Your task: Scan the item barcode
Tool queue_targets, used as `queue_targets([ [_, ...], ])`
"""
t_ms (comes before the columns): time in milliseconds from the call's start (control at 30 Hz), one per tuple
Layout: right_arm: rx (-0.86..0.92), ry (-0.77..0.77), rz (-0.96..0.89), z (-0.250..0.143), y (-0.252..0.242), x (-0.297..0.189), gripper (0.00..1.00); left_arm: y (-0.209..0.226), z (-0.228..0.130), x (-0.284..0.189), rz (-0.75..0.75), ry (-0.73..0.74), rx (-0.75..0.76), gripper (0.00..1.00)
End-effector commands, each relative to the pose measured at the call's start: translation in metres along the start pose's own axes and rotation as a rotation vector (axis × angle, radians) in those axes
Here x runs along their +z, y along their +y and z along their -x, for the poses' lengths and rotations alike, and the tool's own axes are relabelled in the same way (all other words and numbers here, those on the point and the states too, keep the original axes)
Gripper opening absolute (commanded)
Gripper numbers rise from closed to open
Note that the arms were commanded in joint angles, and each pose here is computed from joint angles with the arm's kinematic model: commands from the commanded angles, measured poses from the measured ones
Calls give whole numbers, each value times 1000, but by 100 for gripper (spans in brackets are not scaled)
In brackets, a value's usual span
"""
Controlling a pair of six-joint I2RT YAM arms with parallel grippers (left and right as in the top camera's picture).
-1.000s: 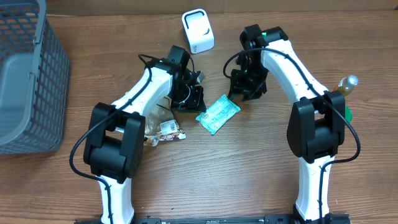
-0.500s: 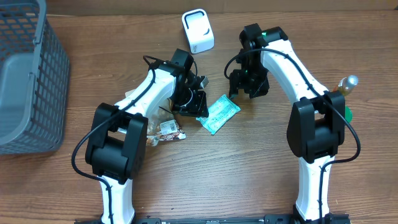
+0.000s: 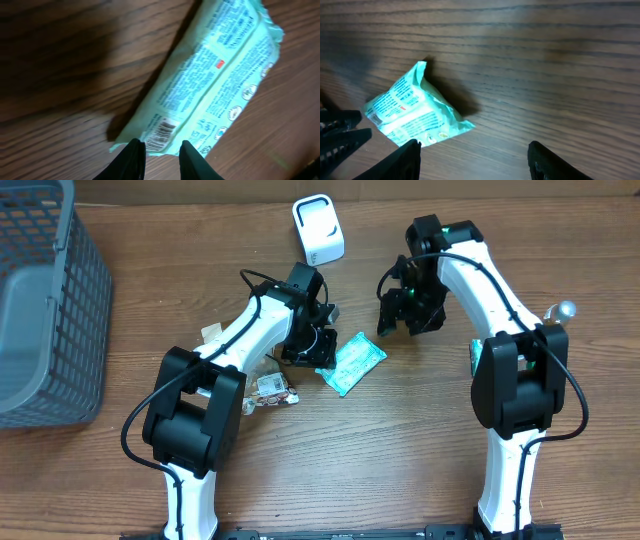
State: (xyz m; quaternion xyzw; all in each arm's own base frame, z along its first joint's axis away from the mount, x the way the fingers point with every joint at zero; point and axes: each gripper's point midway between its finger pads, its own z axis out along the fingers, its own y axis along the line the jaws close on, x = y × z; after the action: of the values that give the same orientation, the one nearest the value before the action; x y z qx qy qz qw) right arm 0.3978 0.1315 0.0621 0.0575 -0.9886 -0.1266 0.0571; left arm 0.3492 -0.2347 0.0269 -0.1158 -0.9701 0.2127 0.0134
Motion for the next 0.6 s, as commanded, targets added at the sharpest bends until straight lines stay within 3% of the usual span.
queue_targets([
  [0,-15,24,32,-7,2,17,65,9,-5,7,56,14,-30,26],
  [567,-6,55,236,-20,24,56,64,6,-4,14,156,-9,-1,31],
])
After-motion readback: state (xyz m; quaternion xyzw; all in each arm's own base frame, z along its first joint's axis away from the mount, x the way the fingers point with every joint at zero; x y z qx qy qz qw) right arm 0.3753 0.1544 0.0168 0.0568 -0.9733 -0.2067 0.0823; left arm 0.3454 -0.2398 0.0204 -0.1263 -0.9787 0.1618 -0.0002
